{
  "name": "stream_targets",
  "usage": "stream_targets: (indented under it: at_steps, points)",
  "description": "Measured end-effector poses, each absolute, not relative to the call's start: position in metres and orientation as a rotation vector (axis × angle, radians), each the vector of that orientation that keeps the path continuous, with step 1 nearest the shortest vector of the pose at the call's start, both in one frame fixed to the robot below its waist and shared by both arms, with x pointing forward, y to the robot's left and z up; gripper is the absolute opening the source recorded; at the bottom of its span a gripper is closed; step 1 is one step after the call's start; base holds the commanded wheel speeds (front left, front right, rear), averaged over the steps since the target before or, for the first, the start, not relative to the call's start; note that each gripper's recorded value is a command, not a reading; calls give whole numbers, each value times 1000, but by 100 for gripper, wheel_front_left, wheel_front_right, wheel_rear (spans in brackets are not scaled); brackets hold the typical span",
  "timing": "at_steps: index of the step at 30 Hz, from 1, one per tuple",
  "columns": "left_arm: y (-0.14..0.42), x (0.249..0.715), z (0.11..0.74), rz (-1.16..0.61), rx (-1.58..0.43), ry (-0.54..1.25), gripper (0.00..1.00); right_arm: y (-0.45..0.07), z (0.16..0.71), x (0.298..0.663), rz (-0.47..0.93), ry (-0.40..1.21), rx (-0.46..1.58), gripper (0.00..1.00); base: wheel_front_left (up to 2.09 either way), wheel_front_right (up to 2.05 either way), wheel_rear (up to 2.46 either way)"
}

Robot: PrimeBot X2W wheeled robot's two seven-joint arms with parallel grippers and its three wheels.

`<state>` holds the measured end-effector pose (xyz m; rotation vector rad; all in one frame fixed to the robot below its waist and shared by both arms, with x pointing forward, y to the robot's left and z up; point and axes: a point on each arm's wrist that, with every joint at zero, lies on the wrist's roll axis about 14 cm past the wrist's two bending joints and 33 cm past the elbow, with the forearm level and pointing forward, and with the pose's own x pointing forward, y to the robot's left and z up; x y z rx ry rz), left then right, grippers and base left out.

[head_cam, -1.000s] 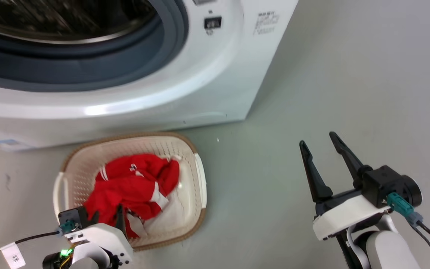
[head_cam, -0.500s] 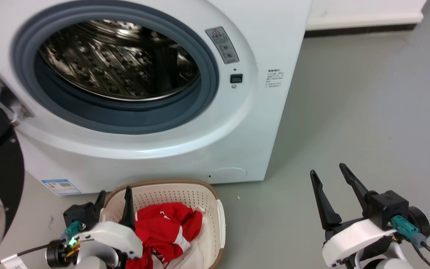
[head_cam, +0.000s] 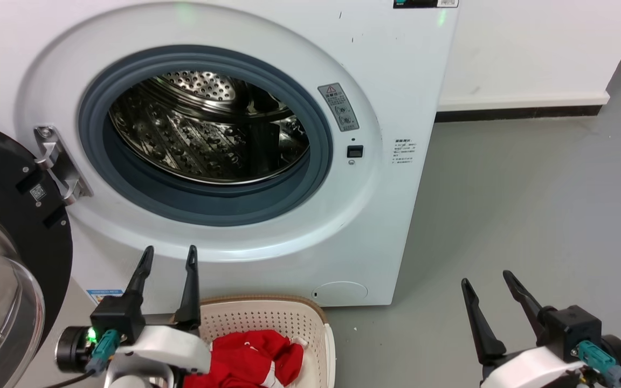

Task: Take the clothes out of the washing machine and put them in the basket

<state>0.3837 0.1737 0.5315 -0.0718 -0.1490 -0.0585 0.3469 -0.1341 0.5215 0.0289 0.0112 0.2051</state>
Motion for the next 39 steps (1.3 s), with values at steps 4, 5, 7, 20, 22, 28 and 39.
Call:
stream_targets:
  at_steps: [4, 5, 7, 20, 22, 28, 39]
  points:
    - [179, 371, 536, -52, -34, -149, 100, -135, 521, 339, 203, 14, 35, 100, 0, 0, 0]
    - [181, 367, 535, -50, -24, -142, 100, -134, 520, 337, 206, 16, 35, 100, 0, 0, 0]
    - [181, 361, 532, -51, -20, -124, 100, -132, 522, 336, 211, 11, 36, 100, 0, 0, 0]
    - [180, 349, 512, -39, -51, -30, 100, -124, 518, 336, 235, 21, 52, 100, 0, 0, 0]
    - [182, 349, 512, -35, -49, -28, 100, -123, 518, 336, 238, 24, 52, 100, 0, 0, 0]
    - [184, 349, 511, -31, -47, -26, 100, -121, 517, 336, 244, 24, 53, 100, 0, 0, 0]
    - [184, 349, 511, -34, -42, -23, 100, -122, 518, 336, 241, 21, 52, 100, 0, 0, 0]
